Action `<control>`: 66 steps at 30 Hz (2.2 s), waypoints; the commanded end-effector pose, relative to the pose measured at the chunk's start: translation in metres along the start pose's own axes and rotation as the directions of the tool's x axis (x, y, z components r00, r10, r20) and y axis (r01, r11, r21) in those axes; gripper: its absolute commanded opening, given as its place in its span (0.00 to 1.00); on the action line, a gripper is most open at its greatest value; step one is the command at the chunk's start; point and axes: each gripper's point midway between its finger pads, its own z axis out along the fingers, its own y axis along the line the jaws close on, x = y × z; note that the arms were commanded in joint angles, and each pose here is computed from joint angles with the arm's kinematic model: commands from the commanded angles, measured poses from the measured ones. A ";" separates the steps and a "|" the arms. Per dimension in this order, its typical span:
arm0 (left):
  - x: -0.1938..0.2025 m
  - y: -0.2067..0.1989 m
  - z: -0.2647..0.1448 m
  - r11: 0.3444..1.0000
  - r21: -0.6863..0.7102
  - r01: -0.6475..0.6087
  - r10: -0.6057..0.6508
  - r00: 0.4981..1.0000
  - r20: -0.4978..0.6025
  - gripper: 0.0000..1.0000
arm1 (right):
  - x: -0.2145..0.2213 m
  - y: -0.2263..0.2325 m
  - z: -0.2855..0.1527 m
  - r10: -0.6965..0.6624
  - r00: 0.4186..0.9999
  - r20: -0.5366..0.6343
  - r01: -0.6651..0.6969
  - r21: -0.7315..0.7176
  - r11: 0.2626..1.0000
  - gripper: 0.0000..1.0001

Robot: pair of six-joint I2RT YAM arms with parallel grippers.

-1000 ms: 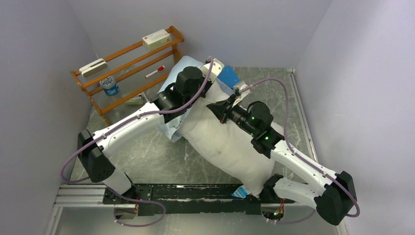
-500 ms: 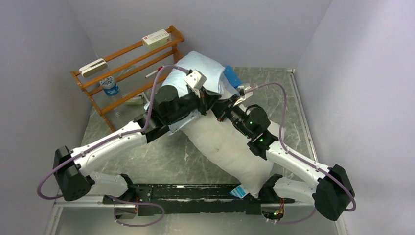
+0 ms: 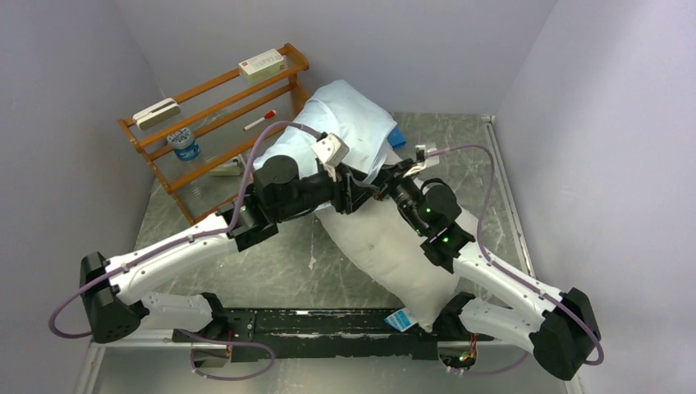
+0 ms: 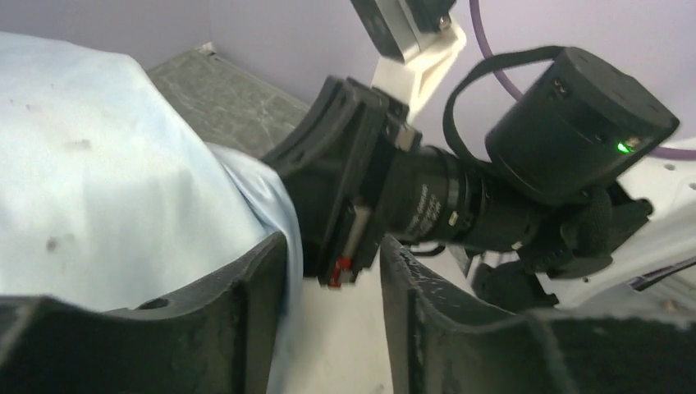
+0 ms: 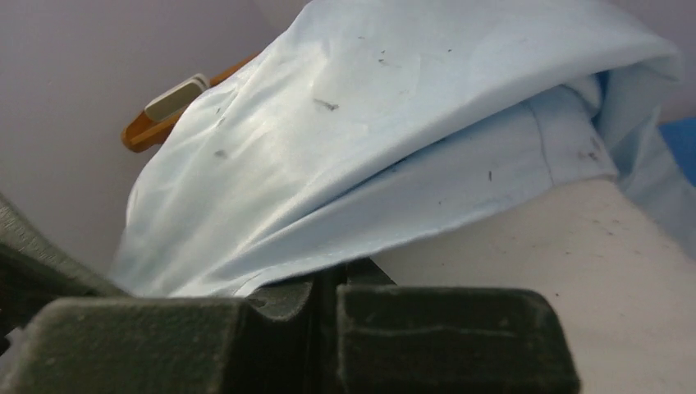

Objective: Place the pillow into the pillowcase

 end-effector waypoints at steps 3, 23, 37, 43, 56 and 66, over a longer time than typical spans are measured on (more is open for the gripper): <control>-0.038 -0.008 -0.048 0.998 -0.059 -0.008 0.010 0.999 0.032 0.67 | -0.107 0.010 -0.010 0.012 0.972 0.234 -0.026 0.057 0.998 0.00; -0.089 0.077 -0.132 0.800 -0.565 -0.204 0.306 0.948 0.090 0.74 | -0.238 0.066 -0.036 0.133 0.885 0.446 -0.123 -0.052 0.991 0.00; -0.117 0.125 -0.099 0.559 -0.717 -0.417 0.643 0.764 0.056 0.81 | -0.226 0.066 -0.047 0.117 0.898 0.424 -0.099 -0.063 0.993 0.00; -0.120 0.152 -0.089 0.633 -0.652 -0.417 0.628 0.769 0.119 0.82 | -0.222 0.070 -0.051 0.145 0.903 0.404 -0.117 -0.094 0.989 0.00; -0.105 0.140 -0.055 0.672 -0.514 -0.533 0.673 0.729 0.124 0.09 | -0.214 0.065 -0.041 0.213 0.890 0.404 -0.187 -0.104 0.977 0.00; -0.005 0.058 -0.033 0.673 -0.182 -0.717 0.737 0.671 0.084 0.05 | -0.181 -0.008 -0.003 0.195 0.828 0.525 -0.313 0.146 0.938 0.00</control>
